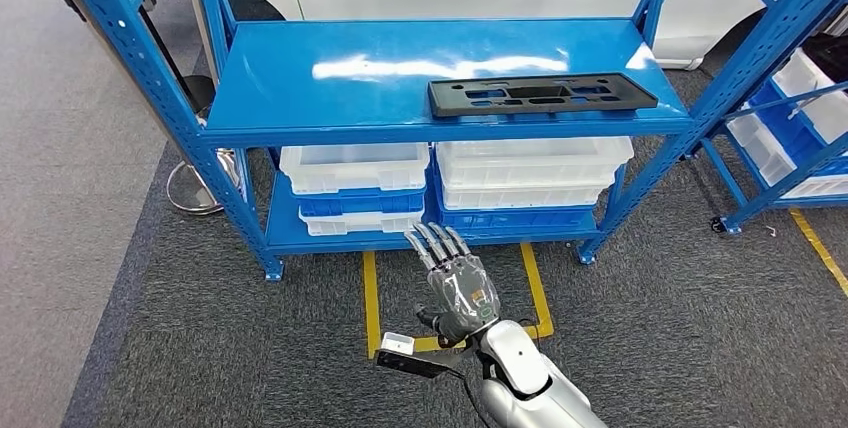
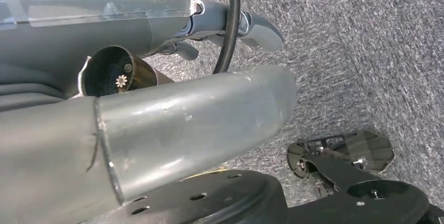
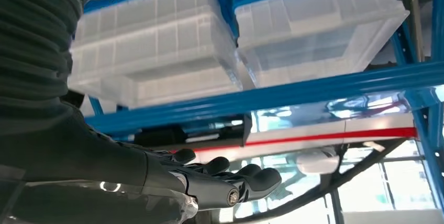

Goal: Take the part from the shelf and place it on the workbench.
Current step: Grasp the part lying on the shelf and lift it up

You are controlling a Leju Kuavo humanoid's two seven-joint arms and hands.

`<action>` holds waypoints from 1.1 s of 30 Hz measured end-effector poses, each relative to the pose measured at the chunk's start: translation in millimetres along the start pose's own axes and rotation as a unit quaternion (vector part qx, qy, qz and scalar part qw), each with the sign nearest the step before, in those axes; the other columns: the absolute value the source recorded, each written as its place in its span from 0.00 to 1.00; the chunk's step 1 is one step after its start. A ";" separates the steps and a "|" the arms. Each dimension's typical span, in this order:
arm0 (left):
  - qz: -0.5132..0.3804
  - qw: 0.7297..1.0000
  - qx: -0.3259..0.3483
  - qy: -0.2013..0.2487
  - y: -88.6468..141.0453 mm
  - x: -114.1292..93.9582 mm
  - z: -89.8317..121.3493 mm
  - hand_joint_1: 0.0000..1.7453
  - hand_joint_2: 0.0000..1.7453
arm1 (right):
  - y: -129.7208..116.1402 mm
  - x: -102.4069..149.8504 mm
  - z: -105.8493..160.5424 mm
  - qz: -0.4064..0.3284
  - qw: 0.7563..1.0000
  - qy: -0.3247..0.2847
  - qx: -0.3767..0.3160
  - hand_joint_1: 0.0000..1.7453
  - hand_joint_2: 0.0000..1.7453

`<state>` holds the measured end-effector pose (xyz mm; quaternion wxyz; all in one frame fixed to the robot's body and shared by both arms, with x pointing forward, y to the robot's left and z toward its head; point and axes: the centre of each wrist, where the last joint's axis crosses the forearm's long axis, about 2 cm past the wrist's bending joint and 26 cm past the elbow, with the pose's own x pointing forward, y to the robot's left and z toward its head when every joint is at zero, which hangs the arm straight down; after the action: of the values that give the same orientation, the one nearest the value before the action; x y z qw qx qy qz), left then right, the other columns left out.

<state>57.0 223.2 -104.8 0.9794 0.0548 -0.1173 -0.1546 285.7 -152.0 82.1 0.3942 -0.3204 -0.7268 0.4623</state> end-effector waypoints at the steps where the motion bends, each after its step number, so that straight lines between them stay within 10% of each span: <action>1: 0.000 1.000 0.000 0.000 0.1 -0.1 0.0 0.00 0.00 | 0.9 -1.2 1.9 -0.014 1.000 0.007 0.002 0.00 1.00; 4: -0.002 1.000 0.002 0.000 0.4 -0.3 -0.1 0.00 0.00 | 4.7 -5.7 8.4 -0.054 0.998 0.038 0.005 0.00 1.00; 8: -0.009 1.000 0.006 -0.002 0.7 -0.5 -0.1 0.00 1.00 | 17.7 -22.5 23.6 -0.112 0.987 0.112 0.018 0.00 1.00; 26: -0.016 1.000 0.009 -0.002 0.6 -0.6 0.0 0.00 1.00 | 71.6 -72.7 112.3 -0.225 0.895 0.371 0.099 0.00 1.00; 29: -0.016 1.000 0.009 -0.001 0.6 -1.0 0.0 0.00 1.00 | 79.9 -79.2 139.7 -0.263 0.843 0.455 0.113 0.00 1.00; 31: -0.017 1.000 0.008 0.000 0.6 -1.3 0.0 0.00 0.50 | 86.8 -83.1 171.5 -0.299 0.784 0.529 0.127 0.00 1.00; 33: -0.017 1.000 0.007 0.001 0.6 -1.7 0.0 0.00 0.50 | 92.9 -83.4 210.0 -0.337 0.697 0.617 0.139 0.00 1.00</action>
<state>55.6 224.4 -105.1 0.9765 0.0633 -0.1162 -0.1701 152.9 -275.2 -81.9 0.9239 -0.2085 -0.3073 0.0928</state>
